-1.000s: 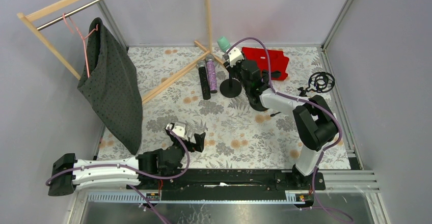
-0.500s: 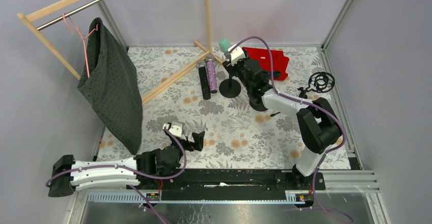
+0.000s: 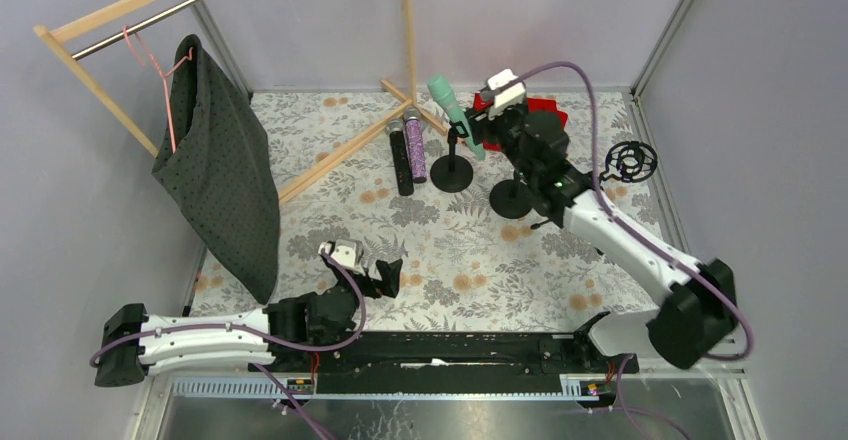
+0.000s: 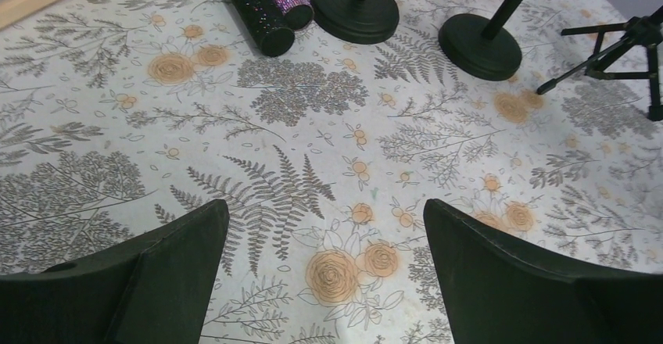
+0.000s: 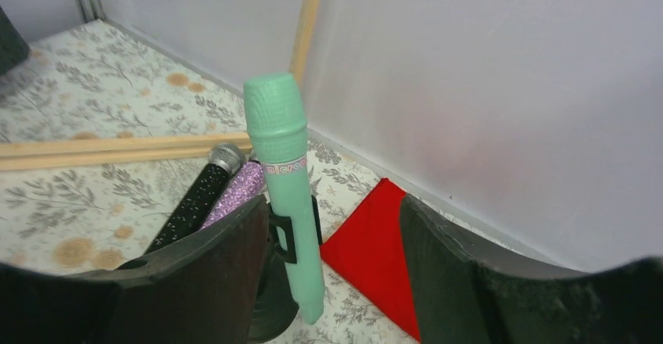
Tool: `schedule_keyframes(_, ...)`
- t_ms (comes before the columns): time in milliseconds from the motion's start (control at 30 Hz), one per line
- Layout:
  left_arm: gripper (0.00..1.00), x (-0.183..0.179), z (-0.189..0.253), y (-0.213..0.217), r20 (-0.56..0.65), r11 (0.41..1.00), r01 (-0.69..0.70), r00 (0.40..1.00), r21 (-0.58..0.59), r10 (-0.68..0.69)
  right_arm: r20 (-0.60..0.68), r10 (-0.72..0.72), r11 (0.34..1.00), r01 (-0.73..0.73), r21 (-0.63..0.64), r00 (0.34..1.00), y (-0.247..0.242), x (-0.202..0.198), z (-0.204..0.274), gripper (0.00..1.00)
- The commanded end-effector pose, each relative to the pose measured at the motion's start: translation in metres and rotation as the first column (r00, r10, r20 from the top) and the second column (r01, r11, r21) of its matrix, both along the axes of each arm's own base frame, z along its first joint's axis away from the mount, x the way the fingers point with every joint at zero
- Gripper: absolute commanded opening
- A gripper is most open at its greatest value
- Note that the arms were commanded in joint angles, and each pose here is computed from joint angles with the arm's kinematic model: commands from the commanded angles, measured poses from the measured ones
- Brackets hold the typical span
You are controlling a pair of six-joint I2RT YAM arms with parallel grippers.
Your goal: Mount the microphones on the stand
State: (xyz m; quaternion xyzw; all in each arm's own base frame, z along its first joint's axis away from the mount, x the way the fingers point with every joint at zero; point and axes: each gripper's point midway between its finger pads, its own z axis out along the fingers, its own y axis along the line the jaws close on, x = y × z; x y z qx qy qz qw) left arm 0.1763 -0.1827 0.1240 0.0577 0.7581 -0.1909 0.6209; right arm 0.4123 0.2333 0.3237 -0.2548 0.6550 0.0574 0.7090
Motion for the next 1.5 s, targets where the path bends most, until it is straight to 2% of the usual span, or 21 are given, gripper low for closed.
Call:
schedule_keyframes(0,0.99,-0.003,0.025,-0.016,-0.012,0.99,0.03,0.999,-0.138,-0.032,-0.095,-0.063,0.99,0.074,0.116,0.993,-0.033,-0.039,0.024,0.69)
schedule_keyframes(200,0.99,-0.002,0.042,-0.036,0.031,0.987,0.09,0.996,-0.134,-0.086,-0.307,-0.136,0.953,0.208,0.218,0.942,-0.071,-0.088,-0.006,0.69)
schedule_keyframes(400,0.99,0.026,0.061,-0.059,-0.04,0.938,0.156,0.983,-0.31,-0.177,-0.459,-0.13,0.9,0.299,0.318,0.879,-0.091,-0.131,-0.052,0.69)
schedule_keyframes(500,0.99,0.047,0.06,-0.055,-0.04,0.95,0.137,0.987,-0.281,-0.155,-0.495,-0.099,0.88,0.308,0.362,0.863,-0.09,-0.142,-0.077,0.69)
schedule_keyframes(600,0.99,0.058,0.063,-0.056,-0.029,0.969,0.14,0.988,-0.202,-0.149,-0.536,-0.106,0.863,0.345,0.369,0.838,-0.09,-0.142,-0.106,0.69)
schedule_keyframes(733,0.99,0.066,0.059,-0.046,-0.028,0.987,0.113,0.993,-0.111,-0.116,-0.531,-0.157,0.859,0.381,0.343,0.833,-0.09,-0.126,-0.136,0.68)
schedule_keyframes(833,0.99,0.064,0.051,-0.036,-0.031,0.992,0.088,0.995,-0.092,-0.091,-0.537,-0.178,0.879,0.379,0.29,0.825,-0.083,-0.111,-0.151,0.68)
schedule_keyframes(967,0.99,0.059,0.036,-0.02,-0.048,0.997,0.05,0.997,-0.062,-0.054,-0.496,-0.246,0.865,0.42,0.275,0.833,-0.09,-0.086,-0.156,0.68)
schedule_keyframes(1200,0.99,0.046,0.025,-0.006,-0.043,1.0,0.022,0.999,-0.017,-0.022,-0.438,-0.283,0.822,0.451,0.348,0.853,-0.11,-0.054,-0.17,0.65)
schedule_keyframes(1400,0.98,0.039,0.02,-0.003,-0.015,0.997,0.01,1.0,0.071,-0.009,-0.347,-0.222,0.853,0.354,0.384,0.911,-0.098,-0.04,-0.167,0.63)
schedule_keyframes(1467,0.98,0.038,0.018,-0.002,-0.016,0.997,0.002,1.0,0.076,-0.001,-0.336,-0.247,0.848,0.371,0.38,0.909,-0.102,-0.034,-0.168,0.62)
